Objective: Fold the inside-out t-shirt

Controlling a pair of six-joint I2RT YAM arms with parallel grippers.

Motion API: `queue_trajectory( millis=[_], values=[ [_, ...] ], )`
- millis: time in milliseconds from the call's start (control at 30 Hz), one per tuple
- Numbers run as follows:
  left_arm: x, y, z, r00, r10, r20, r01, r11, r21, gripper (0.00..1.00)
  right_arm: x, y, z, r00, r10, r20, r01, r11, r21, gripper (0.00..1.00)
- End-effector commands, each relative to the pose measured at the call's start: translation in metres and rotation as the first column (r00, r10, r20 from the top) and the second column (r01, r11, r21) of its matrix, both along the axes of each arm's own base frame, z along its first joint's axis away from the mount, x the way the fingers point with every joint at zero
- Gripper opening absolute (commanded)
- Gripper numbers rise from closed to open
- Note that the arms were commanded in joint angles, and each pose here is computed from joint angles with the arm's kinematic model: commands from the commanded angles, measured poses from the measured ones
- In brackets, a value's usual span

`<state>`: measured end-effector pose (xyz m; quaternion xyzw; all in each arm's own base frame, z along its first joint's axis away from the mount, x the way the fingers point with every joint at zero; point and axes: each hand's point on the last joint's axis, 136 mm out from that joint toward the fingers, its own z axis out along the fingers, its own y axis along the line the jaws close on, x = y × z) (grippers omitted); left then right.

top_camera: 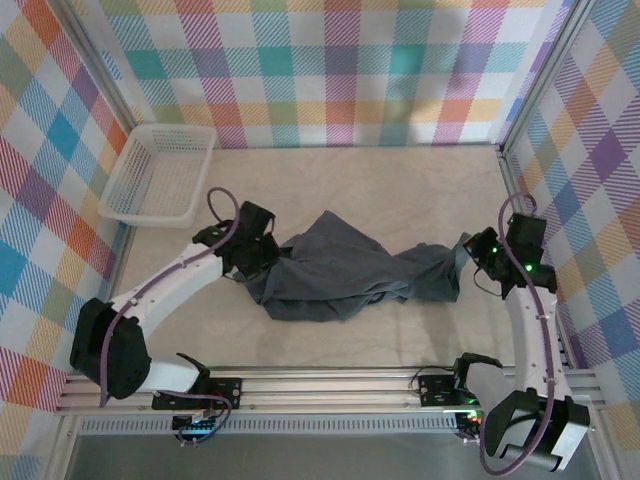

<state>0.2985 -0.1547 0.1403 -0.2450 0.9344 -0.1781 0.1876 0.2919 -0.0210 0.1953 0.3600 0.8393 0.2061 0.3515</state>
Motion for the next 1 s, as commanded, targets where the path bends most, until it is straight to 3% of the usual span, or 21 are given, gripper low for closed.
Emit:
queue_trajectory(
  millis=[0, 167, 267, 333, 400, 500, 567, 667, 867, 967],
  values=[
    [0.023, 0.024, 0.066, 0.987, -0.012, 0.163, 0.025, 0.996, -0.082, 0.0, 0.017, -0.01, 0.063, 0.991, -0.038, 0.131, 0.044, 0.998, -0.039, 0.0],
    [0.057, 0.104, 0.204, 0.876, 0.167, 0.452, -0.066, 0.971, -0.229, 0.0, 0.038, -0.047, 0.216, 0.897, -0.121, 0.425, 0.203, 0.967, -0.152, 0.0],
    [0.068, 0.147, 0.26, 0.799, 0.29, 0.527, -0.134, 0.94, -0.314, 0.0, 0.043, -0.067, 0.28, 0.804, -0.189, 0.563, 0.303, 0.946, -0.115, 0.0],
    [0.075, 0.152, 0.292, 0.766, 0.326, 0.554, -0.086, 0.906, -0.414, 0.0, 0.059, -0.053, 0.298, 0.796, -0.149, 0.587, 0.215, 0.976, -0.043, 0.0],
    [0.077, 0.135, 0.34, 0.707, 0.276, 0.651, 0.077, 0.885, -0.459, 0.0, 0.076, -0.028, 0.33, 0.763, -0.036, 0.646, 0.051, 0.999, -0.005, 0.0],
    [0.056, 0.111, 0.393, 0.615, 0.165, 0.771, 0.237, 0.894, -0.38, 0.0, 0.066, -0.007, 0.389, 0.67, 0.068, 0.739, -0.053, 0.998, -0.044, 0.0],
    [0.036, 0.105, 0.415, 0.556, 0.095, 0.826, 0.269, 0.919, -0.287, 0.0, 0.049, 0.002, 0.426, 0.593, 0.105, 0.798, -0.072, 0.994, -0.078, 0.0],
    [0.003, 0.109, 0.441, 0.464, 0.043, 0.885, 0.212, 0.964, -0.158, 0.0, 0.016, 0.015, 0.476, 0.485, 0.159, 0.86, -0.077, 0.987, -0.139, 0.0],
    [-0.083, 0.105, 0.511, 0.178, -0.046, 0.983, 0.128, 0.992, 0.024, 0.0, -0.068, 0.038, 0.551, 0.254, 0.226, 0.94, -0.021, 0.973, -0.229, 0.0],
    [-0.114, 0.111, 0.53, 0.09, -0.074, 0.993, 0.025, 0.997, 0.072, 0.0, -0.099, 0.04, 0.567, 0.194, 0.209, 0.959, 0.023, 0.976, -0.217, 0.0]
  ],
)
